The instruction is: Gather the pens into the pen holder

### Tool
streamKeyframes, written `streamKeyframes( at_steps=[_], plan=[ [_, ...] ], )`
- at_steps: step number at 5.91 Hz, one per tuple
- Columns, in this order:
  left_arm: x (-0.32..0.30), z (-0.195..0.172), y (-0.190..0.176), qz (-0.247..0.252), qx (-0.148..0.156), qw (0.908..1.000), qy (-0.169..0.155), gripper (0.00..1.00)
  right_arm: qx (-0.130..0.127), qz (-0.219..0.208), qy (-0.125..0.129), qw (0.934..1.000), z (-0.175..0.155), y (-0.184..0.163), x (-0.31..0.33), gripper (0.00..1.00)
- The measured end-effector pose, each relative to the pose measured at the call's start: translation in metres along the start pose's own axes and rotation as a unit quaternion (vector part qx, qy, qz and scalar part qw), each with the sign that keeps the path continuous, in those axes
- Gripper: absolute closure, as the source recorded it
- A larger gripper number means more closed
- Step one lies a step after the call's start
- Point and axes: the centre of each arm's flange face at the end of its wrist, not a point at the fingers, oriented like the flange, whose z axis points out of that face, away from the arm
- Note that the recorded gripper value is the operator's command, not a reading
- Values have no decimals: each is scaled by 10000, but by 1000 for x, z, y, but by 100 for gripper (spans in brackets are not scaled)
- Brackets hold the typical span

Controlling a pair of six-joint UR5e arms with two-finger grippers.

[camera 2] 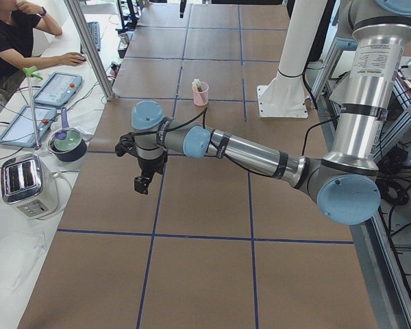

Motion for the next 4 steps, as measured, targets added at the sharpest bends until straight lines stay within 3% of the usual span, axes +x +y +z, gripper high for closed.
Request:
streamKeyframes(
  at_steps=[1,3,4],
  plan=[
    [-20,-9,12,-318,-63,9995,-20,0,-168,-251,115,9995,4,0,51,0],
    [-53,-20,37,-960,-233,9951,12,0,-704,-899,-100,9934,28,-6,164,0],
    [-57,-18,46,-1192,-285,9924,100,0,-836,-917,-168,9921,36,-3,206,0]
  ],
)
